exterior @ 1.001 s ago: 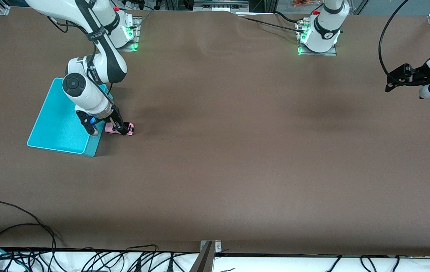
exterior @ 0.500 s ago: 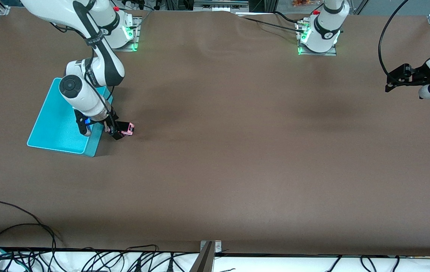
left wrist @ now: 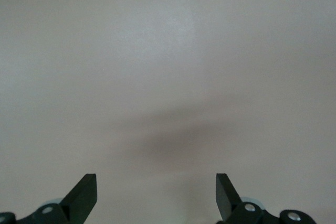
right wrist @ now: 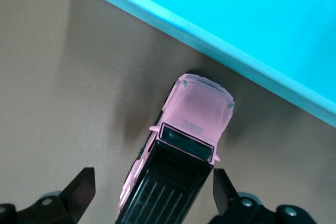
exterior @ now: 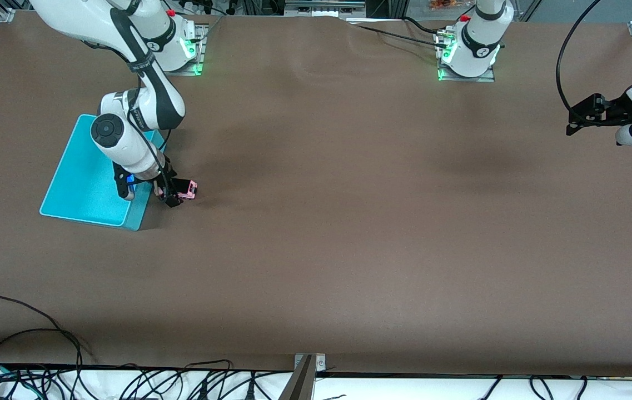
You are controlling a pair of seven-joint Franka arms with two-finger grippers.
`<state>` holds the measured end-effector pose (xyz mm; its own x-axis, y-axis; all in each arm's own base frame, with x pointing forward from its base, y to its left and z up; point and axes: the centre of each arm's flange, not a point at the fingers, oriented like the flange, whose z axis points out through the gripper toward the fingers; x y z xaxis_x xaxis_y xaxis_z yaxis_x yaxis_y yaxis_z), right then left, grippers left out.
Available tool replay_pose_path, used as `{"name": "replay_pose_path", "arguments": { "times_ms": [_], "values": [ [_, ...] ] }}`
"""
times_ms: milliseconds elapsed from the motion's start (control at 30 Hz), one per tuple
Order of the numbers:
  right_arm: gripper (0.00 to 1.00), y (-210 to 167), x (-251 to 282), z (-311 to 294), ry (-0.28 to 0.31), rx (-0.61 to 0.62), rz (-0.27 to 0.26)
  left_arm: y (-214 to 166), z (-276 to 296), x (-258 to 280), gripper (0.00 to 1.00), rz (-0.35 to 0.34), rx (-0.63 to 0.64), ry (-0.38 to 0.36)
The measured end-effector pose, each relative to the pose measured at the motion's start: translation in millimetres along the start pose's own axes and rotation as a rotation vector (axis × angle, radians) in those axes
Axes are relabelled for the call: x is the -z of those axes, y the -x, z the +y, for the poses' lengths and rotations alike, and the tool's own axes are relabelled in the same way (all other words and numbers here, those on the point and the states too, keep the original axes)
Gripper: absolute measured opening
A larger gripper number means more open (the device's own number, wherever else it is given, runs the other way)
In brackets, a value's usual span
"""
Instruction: Wind and store pink jeep toy
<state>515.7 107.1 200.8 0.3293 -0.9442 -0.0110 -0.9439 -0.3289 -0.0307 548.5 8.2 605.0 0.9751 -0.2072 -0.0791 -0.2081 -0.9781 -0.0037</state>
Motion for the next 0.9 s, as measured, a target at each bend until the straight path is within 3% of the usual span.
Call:
{"name": "replay_pose_path", "arguments": {
  "times_ms": [500, 767, 901],
  "values": [
    [0.96, -0.1, -8.1, 0.8, 0.000, -0.006, 0.000, 0.0, -0.1, 0.4, 1.00, 0.001, 0.000, 0.000],
    [0.53, -0.2, -7.6, 0.2, -0.005, -0.011, 0.001, 0.0, -0.1, 1.0, 1.00, 0.002, 0.000, 0.000],
    [0.52, -0.2, -7.3, 0.1, -0.005, -0.011, 0.001, 0.0, -0.1, 1.0, 1.00, 0.002, 0.000, 0.000]
  ]
}}
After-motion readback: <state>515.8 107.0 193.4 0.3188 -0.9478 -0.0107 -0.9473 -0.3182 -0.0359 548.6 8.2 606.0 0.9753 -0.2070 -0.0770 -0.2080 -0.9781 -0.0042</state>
